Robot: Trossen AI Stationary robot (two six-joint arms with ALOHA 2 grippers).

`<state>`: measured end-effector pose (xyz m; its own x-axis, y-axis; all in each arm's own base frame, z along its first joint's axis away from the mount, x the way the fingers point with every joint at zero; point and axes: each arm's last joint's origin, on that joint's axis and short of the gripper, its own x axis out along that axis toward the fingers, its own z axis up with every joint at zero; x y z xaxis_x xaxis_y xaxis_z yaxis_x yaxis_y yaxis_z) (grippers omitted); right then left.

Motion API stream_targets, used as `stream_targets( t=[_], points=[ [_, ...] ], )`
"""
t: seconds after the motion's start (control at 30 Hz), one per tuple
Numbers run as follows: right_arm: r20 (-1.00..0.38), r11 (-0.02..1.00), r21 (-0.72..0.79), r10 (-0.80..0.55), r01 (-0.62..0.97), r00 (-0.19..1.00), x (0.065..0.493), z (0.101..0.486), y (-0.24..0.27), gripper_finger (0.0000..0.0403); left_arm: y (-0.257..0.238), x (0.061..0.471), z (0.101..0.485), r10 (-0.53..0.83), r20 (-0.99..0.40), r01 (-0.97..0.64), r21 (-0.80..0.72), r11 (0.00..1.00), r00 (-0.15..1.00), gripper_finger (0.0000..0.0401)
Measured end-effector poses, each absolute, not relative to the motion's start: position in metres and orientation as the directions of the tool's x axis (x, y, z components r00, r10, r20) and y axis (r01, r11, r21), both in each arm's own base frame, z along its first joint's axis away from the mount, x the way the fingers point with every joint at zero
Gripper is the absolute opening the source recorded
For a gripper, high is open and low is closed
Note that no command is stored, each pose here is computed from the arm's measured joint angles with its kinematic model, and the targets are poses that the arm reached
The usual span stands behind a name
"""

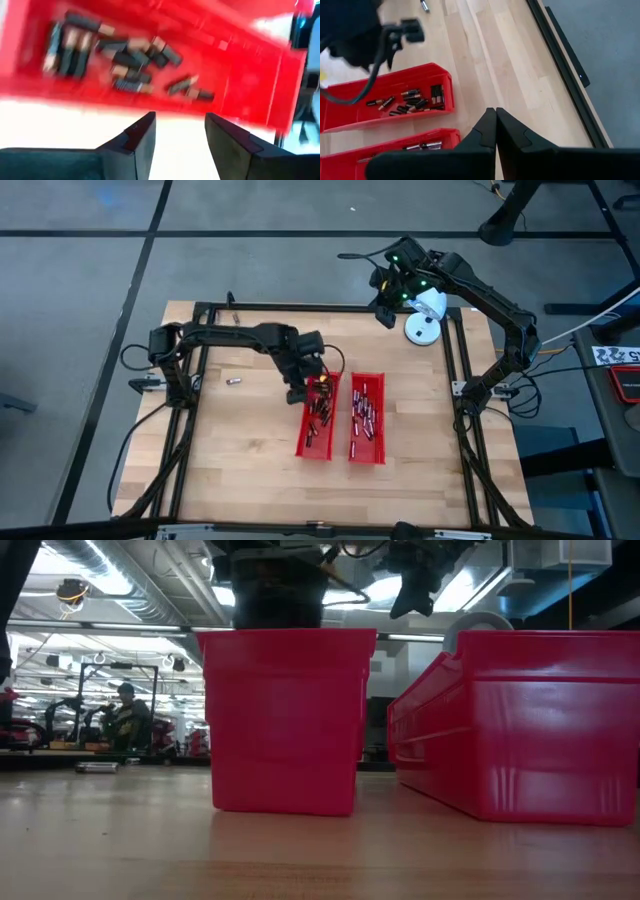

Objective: Sort batteries
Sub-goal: Put the silver battery into the right red bin

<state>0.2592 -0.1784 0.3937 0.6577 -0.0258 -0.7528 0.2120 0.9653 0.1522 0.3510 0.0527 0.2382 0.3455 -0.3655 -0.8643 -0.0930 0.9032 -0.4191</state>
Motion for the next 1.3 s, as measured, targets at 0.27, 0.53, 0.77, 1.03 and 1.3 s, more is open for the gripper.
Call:
stream_targets(
  t=[0.27, 0.53, 0.77, 1.03, 1.3],
  points=[
    [-0.721, 0.968, 0.152, -0.029, 0.199, 0.692, 0.274, 0.397, -0.165, 0.0005, 0.080, 0.297, 0.251, -0.248, -0.969, -0.195, -0.246, 0.949, 0.014, 0.0155],
    [-0.737, 0.969, 0.173, 0.010, 0.174, 0.676, 0.284, 0.396, -0.144, 0.0005, 0.081, 0.238, 0.218, -0.078, -0.992, -0.312, -0.044, 0.949, -0.098, 0.0155],
    [-0.746, 0.976, 0.116, -0.036, 0.182, 0.666, 0.290, 0.396, -0.136, 0.0005, 0.067, 0.210, 0.171, -0.096, -0.959, -0.301, -0.012, 0.954, -0.265, 0.0155],
    [-0.750, 0.973, 0.077, -0.088, 0.218, 0.656, 0.289, 0.397, -0.138, 0.0005, 0.052, 0.199, 0.150, -0.125, -0.949, -0.280, -0.041, 0.959, -0.289, 0.0155],
    [-0.747, 0.973, 0.068, -0.097, 0.221, 0.658, 0.290, 0.397, -0.139, 0.0005, 0.028, 0.209, 0.147, -0.139, -0.962, -0.238, -0.082, 0.968, -0.234, 0.0155]
  ],
)
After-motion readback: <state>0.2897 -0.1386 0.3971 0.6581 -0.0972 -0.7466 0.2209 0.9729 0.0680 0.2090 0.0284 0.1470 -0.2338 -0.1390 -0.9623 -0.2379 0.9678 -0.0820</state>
